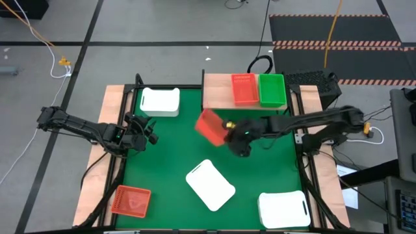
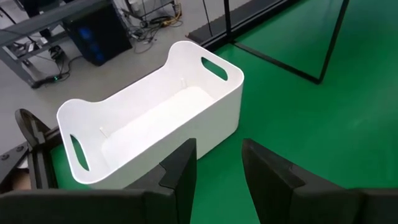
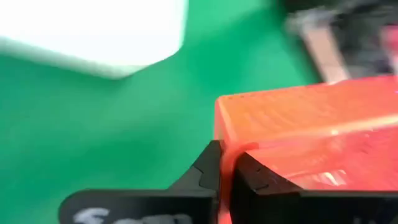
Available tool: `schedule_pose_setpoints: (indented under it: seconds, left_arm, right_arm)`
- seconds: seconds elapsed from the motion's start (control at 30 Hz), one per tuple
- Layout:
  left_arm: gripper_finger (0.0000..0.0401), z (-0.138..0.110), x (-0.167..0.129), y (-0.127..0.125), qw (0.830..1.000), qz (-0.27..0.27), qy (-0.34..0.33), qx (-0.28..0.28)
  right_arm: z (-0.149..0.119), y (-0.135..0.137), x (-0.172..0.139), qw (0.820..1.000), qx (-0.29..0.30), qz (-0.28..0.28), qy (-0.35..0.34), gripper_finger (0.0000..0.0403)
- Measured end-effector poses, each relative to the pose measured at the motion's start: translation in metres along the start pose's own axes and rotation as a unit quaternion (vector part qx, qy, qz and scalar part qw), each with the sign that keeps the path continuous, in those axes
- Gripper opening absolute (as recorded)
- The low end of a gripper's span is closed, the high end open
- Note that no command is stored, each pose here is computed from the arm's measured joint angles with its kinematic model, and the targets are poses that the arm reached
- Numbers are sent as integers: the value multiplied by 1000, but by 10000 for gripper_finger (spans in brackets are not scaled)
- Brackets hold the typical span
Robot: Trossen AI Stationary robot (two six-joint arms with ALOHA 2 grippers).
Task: Stack baskets on shelf by color
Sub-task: Stack the top orange bin on top of the orange bin on the shelf
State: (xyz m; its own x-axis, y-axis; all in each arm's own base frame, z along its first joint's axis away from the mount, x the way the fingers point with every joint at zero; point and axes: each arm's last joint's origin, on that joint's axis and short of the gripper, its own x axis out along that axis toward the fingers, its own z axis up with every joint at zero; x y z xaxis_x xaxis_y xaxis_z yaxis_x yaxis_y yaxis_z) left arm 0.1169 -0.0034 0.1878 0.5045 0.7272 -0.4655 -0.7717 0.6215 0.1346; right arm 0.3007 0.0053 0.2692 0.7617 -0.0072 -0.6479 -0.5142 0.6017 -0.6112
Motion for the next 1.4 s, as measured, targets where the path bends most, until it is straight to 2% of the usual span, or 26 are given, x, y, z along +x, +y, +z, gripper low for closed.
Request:
schedule_pose_setpoints:
  seconds: [0.07,0.1,0.2,0.27,0.37,0.47,0.6,0.73,0.83,1.07,1.4]
  left_arm:
    - [131,0,0,0,1000,0,0,-4]
    - [131,0,0,0,1000,-1,-1,-5]
    - [131,1,0,-1,1000,-3,-3,-9]
    - [131,2,0,-2,1000,-6,-8,-10]
    - [131,6,0,-3,1000,4,-29,-8]
    - [131,9,0,-5,999,9,-48,-3]
    - [131,11,0,-6,999,-2,-49,11]
    - [131,10,0,-7,999,-12,-40,14]
    - [131,9,0,-7,999,-23,-32,13]
    - [131,9,0,-7,999,-25,-31,0]
    - [131,10,0,-7,999,-25,-32,-4]
  right_arm:
    - [7,-25,-28,994,49,-96,17,2]
    - [8,-37,-43,985,78,-149,32,2]
    - [12,-74,-90,943,156,-283,75,1]
    - [14,-95,-115,924,193,-320,81,1]
    - [18,-131,-135,903,249,-338,92,1]
    - [14,-158,-136,897,286,-308,135,1]
    - [-8,-170,-109,897,311,-204,237,1]
    - [-36,-163,-85,875,321,-110,346,0]
    - [-51,-160,-73,856,330,-68,392,0]
    - [-53,-156,-63,866,361,17,346,0]
    - [-55,-148,-67,846,374,49,376,0]
